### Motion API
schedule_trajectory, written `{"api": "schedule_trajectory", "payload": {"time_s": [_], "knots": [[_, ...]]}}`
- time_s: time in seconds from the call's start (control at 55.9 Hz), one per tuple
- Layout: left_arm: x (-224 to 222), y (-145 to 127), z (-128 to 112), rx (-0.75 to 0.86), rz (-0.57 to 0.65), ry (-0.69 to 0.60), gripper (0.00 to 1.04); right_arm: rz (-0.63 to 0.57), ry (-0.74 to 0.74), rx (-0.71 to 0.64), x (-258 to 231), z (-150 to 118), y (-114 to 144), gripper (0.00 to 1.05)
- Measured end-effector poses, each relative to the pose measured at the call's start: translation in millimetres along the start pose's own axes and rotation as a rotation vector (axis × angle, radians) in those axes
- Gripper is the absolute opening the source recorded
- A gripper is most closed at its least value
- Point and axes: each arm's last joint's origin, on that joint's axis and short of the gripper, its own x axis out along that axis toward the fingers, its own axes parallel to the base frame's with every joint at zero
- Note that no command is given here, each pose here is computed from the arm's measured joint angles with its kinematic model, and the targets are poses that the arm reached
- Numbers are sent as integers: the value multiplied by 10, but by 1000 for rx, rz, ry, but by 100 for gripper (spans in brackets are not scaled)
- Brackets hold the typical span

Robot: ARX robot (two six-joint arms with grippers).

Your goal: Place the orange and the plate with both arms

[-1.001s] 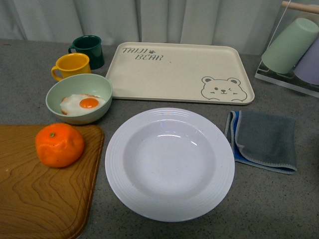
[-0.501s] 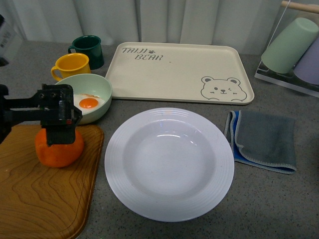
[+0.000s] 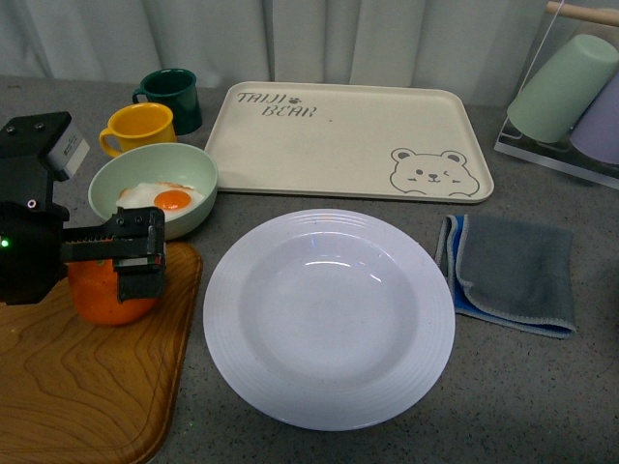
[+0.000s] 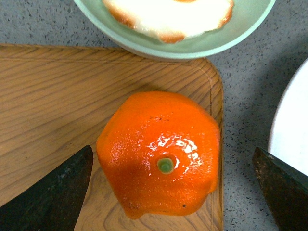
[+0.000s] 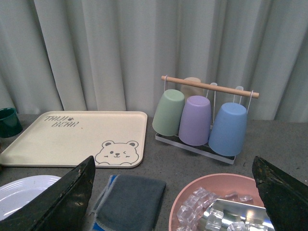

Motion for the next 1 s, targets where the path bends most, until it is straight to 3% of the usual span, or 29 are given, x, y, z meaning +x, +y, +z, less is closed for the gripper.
{"api": "schedule_trajectory", "payload": {"time_s": [0.072, 0.197, 0.375, 0.59, 1.001], "knots": [[44, 16, -37, -4, 7, 21, 98, 0, 0, 0, 0, 0, 0, 95], [64, 31, -51, -3, 28, 24, 75, 0, 0, 0, 0, 0, 0, 95], [56, 44, -42, -4, 30, 20, 53, 0, 0, 0, 0, 0, 0, 95], [-103, -139, 40, 24, -20, -24, 49, 0, 0, 0, 0, 0, 0, 95], [-118, -1070, -5, 173, -183, -71, 48, 0, 0, 0, 0, 0, 0, 95]]}}
